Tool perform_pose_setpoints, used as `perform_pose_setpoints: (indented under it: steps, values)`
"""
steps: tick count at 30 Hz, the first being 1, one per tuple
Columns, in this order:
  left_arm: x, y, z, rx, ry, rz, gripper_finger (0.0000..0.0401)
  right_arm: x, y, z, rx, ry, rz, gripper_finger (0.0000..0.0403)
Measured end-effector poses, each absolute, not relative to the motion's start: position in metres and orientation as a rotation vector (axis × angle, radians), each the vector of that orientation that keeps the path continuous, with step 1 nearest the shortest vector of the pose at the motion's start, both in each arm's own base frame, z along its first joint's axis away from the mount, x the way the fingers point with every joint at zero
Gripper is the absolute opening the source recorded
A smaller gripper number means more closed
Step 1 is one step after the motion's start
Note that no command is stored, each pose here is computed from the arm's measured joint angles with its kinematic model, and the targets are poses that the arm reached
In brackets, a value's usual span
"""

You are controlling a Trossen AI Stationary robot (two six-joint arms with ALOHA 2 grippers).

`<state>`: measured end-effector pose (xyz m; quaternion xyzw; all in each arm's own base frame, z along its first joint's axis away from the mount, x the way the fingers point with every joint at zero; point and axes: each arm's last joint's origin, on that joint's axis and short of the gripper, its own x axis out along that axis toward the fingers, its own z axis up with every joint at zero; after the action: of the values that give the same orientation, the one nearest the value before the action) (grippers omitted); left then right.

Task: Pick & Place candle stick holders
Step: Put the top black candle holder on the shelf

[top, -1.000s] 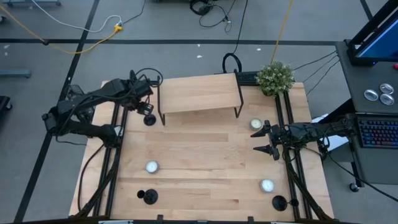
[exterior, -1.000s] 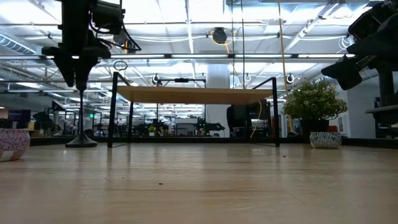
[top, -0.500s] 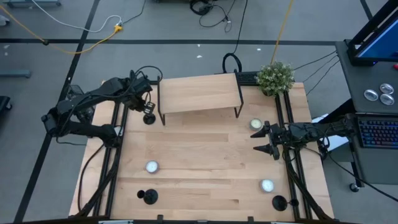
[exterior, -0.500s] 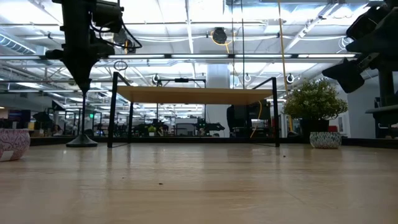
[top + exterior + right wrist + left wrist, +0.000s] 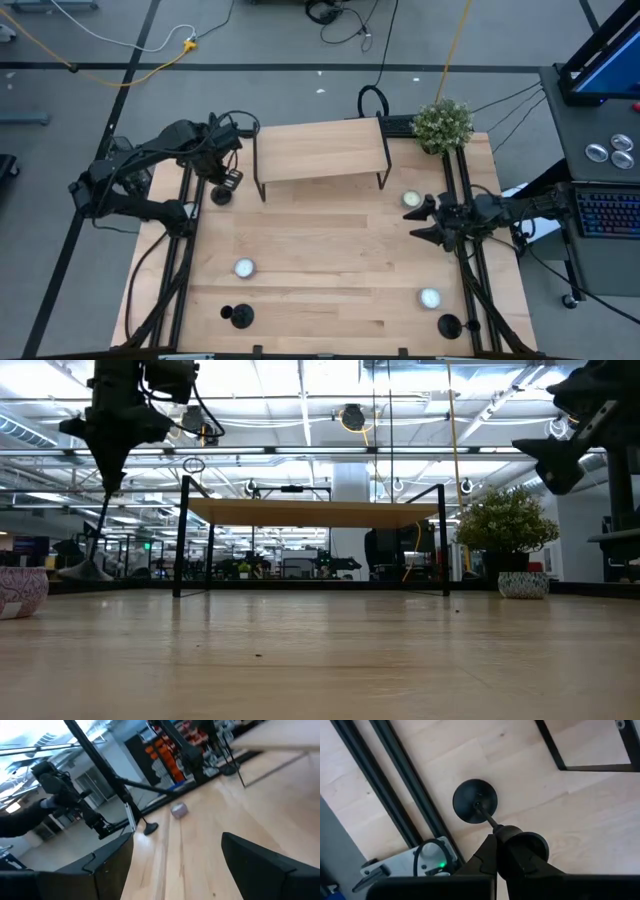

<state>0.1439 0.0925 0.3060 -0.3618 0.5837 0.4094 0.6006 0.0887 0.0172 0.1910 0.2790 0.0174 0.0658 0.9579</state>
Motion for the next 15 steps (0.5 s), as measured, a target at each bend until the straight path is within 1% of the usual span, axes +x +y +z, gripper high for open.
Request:
perform_pose_setpoints:
  steps: [5,9,15]
  values:
    - [0.143,0.087,0.308,-0.855,1.359,0.918,0.0008,0.089,0.017,0.193,0.540,0.009,0.139,0.0293]
    - [0.144,0.082,0.308,-0.878,1.385,0.871,0.0008,0.088,0.016,0.199,0.534,-0.051,0.128,0.0293]
    - [0.149,0.070,0.309,-0.997,1.427,0.664,0.0008,0.088,0.014,0.206,0.473,-0.147,0.069,0.0293]
